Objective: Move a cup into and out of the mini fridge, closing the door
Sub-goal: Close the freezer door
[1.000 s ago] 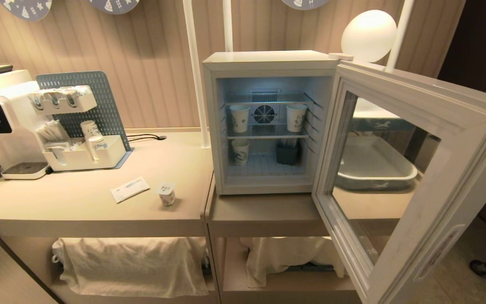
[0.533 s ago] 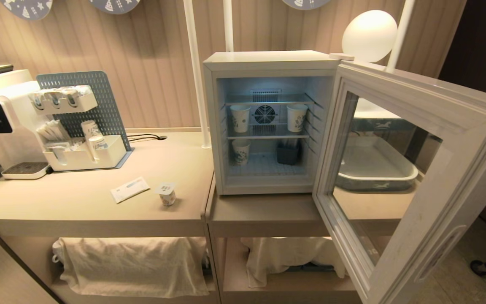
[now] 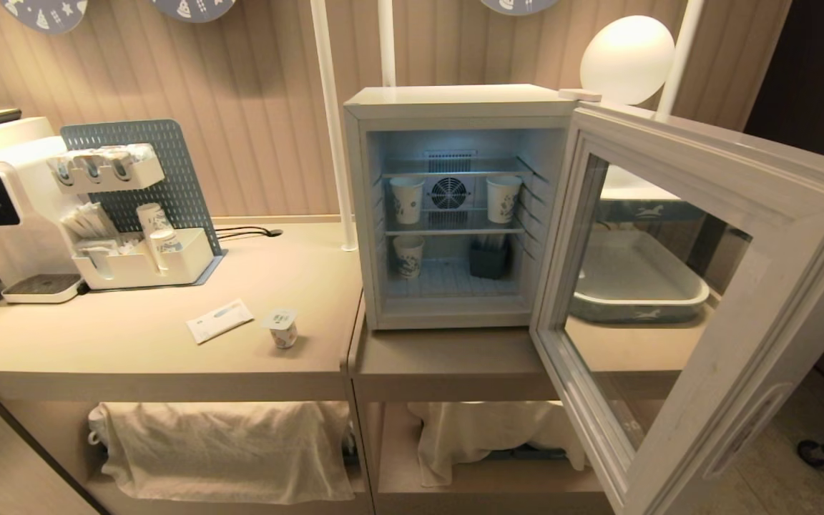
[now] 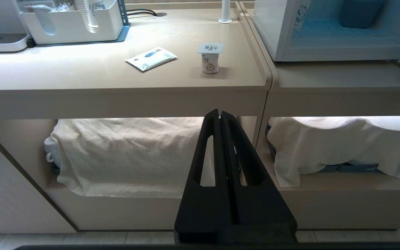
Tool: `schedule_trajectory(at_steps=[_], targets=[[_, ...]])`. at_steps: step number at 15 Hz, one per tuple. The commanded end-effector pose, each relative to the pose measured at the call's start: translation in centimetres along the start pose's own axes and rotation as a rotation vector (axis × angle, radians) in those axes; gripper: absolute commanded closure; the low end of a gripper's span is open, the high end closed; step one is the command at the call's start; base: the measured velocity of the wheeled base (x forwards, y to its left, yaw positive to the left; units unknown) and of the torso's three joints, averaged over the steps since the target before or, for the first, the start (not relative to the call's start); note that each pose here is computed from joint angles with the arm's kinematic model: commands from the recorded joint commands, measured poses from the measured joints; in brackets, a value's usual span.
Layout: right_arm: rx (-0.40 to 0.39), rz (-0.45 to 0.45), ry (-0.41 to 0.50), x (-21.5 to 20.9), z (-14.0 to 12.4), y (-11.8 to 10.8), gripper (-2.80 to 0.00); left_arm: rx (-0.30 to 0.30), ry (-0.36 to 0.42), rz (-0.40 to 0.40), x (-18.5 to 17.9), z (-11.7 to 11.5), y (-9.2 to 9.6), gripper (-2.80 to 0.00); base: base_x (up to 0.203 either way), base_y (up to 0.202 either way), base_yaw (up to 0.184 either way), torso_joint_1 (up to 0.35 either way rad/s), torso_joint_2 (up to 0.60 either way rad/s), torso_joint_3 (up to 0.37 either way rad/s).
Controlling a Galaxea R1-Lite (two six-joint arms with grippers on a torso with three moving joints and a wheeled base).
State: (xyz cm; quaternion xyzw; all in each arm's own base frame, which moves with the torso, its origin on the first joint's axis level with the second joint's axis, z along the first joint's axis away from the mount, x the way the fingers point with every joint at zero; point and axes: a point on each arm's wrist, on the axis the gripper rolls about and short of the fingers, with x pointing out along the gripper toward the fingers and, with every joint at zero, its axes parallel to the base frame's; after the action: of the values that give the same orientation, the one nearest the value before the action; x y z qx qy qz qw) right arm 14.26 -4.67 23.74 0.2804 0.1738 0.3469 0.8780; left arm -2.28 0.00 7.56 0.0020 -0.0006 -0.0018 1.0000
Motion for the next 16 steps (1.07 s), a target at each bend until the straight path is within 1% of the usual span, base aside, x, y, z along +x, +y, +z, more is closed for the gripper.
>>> schedule_trajectory(at_steps=[1, 3, 6, 9, 10, 12, 13, 16], targets=[[0.064, 0.241, 0.081, -0.2, -0.8, -1.5, 0.00, -0.001, 0.000, 0.001, 0.0, 0.0, 0.0, 0.00, 0.000, 0.000, 0.000, 0.000, 0.00, 0.000], [0.072, 0.252, 0.092, 0.1, -1.4, -1.9, 0.00, -0.001, 0.000, 0.001, 0.0, 0.0, 0.0, 0.00, 0.000, 0.000, 0.000, 0.000, 0.00, 0.000], [0.079, 0.287, 0.124, 0.8, -1.5, -1.8, 0.00, -0.003, 0.000, 0.001, 0.0, 0.0, 0.0, 0.00, 0.000, 0.000, 0.000, 0.000, 0.00, 0.000], [0.057, 0.376, 0.204, 2.6, -1.3, -0.7, 0.00, -0.003, 0.000, 0.001, 0.0, 0.0, 0.0, 0.00, 0.000, 0.000, 0.000, 0.000, 0.00, 0.000], [0.050, 0.359, 0.225, 3.7, -1.3, -0.2, 0.00, -0.003, 0.000, 0.001, 0.0, 0.0, 0.0, 0.00, 0.000, 0.000, 0.000, 0.000, 0.00, 0.000], [0.037, 0.253, 0.244, 6.5, -1.0, 0.6, 0.00, -0.004, 0.001, 0.001, 0.0, 0.0, 0.0, 0.00, 0.000, 0.000, 0.000, 0.000, 0.00, 0.000], [0.032, 0.224, 0.251, 7.8, -0.6, 0.9, 0.00, -0.006, 0.000, 0.001, 0.0, 0.0, 0.0, 0.00, 0.000, 0.000, 0.000, 0.000, 0.00, 0.000], [0.006, 0.203, 0.262, 11.1, 0.9, 1.6, 0.00, -0.006, 0.001, 0.001, 0.0, 0.0, 0.0, 0.00, 0.000, 0.000, 0.000, 0.000, 0.00, 0.000]])
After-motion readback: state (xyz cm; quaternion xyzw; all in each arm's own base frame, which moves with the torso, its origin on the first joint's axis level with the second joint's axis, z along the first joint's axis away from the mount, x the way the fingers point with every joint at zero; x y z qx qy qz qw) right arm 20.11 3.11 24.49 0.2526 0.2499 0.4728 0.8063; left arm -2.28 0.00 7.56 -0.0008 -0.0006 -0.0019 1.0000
